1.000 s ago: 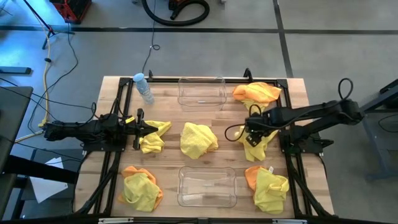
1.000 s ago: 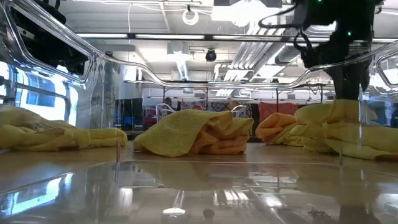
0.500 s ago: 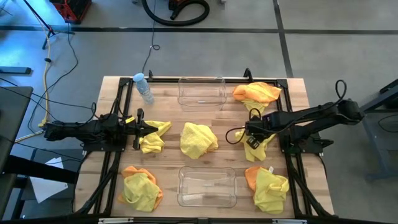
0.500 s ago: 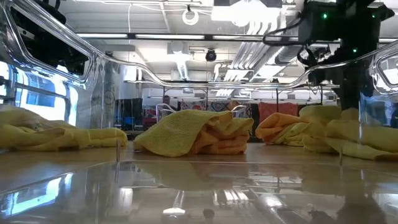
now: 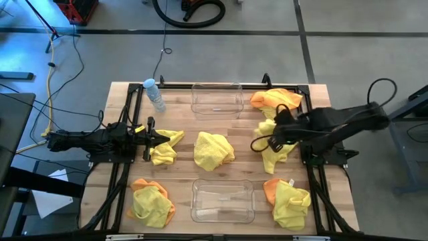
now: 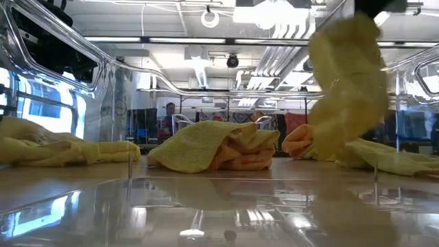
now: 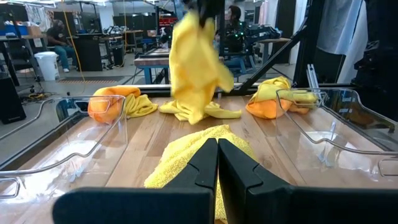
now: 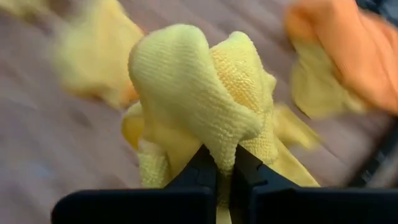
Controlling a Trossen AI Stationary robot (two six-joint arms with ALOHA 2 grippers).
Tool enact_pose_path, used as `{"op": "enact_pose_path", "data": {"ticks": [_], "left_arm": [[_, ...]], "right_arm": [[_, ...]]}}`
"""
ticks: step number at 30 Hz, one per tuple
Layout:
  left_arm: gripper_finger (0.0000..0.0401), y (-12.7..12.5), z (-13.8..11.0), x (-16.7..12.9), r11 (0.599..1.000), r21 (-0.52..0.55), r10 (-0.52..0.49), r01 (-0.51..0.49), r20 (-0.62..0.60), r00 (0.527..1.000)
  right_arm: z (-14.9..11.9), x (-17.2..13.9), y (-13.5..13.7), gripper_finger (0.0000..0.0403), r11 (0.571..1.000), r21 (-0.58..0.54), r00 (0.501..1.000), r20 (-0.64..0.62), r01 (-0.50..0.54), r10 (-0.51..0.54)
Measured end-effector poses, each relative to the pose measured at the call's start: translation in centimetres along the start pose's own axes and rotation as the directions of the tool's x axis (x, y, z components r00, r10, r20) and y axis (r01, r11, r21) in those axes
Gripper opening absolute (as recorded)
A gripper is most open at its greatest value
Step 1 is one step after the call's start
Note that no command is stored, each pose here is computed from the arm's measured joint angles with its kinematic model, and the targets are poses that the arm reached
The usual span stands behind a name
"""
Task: Sort microfiber towel by color & place in baskets
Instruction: Put the yellow microfiber towel into the bottom transparent bin
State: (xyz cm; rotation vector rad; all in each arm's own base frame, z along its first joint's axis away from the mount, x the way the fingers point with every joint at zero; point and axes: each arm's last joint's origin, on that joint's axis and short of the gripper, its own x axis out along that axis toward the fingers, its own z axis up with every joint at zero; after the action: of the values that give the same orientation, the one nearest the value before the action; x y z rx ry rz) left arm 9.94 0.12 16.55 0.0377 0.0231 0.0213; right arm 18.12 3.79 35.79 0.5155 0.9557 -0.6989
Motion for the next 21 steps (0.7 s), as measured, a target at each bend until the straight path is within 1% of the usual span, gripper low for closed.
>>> {"op": "enact_pose_path", "data": {"ticks": [2,5,9,12,16,19,21], "left_arm": [[0.0000,0.0,0.0,0.0,1.000,0.000,0.000,0.000,0.001,1.000],[0.0000,0.0,0.0,0.0,1.000,0.000,0.000,0.000,0.001,1.000],[0.0000,0.0,0.0,0.0,1.000,0.000,0.000,0.000,0.001,1.000],[0.0000,0.0,0.0,0.0,1.000,0.000,0.000,0.000,0.000,1.000],[0.0000,0.0,0.0,0.0,1.000,0.000,0.000,0.000,0.000,1.000],[0.0000,0.0,0.0,0.0,1.000,0.000,0.000,0.000,0.000,1.000],[0.0000,0.0,0.0,0.0,1.000,0.000,0.000,0.000,0.001,1.000]], "right_arm": [[0.6,-1.9,1.3,0.0003,0.998,0.004,0.995,0.080,-0.064,0.063],[1.1,-3.9,3.8,0.0002,0.992,-0.027,0.980,0.153,-0.127,0.129],[1.6,-5.4,8.5,0.0002,0.979,-0.103,0.959,0.208,-0.177,0.195],[2.0,-6.2,12.2,0.0001,0.966,-0.118,0.940,0.230,-0.231,0.253],[2.3,-7.2,16.5,0.0001,0.944,-0.109,0.912,0.246,-0.310,0.328],[2.0,-7.6,19.1,0.0001,0.925,-0.113,0.891,0.248,-0.363,0.380],[1.3,-7.4,20.5,0.0001,0.896,-0.107,0.864,0.238,-0.430,0.443]]}}
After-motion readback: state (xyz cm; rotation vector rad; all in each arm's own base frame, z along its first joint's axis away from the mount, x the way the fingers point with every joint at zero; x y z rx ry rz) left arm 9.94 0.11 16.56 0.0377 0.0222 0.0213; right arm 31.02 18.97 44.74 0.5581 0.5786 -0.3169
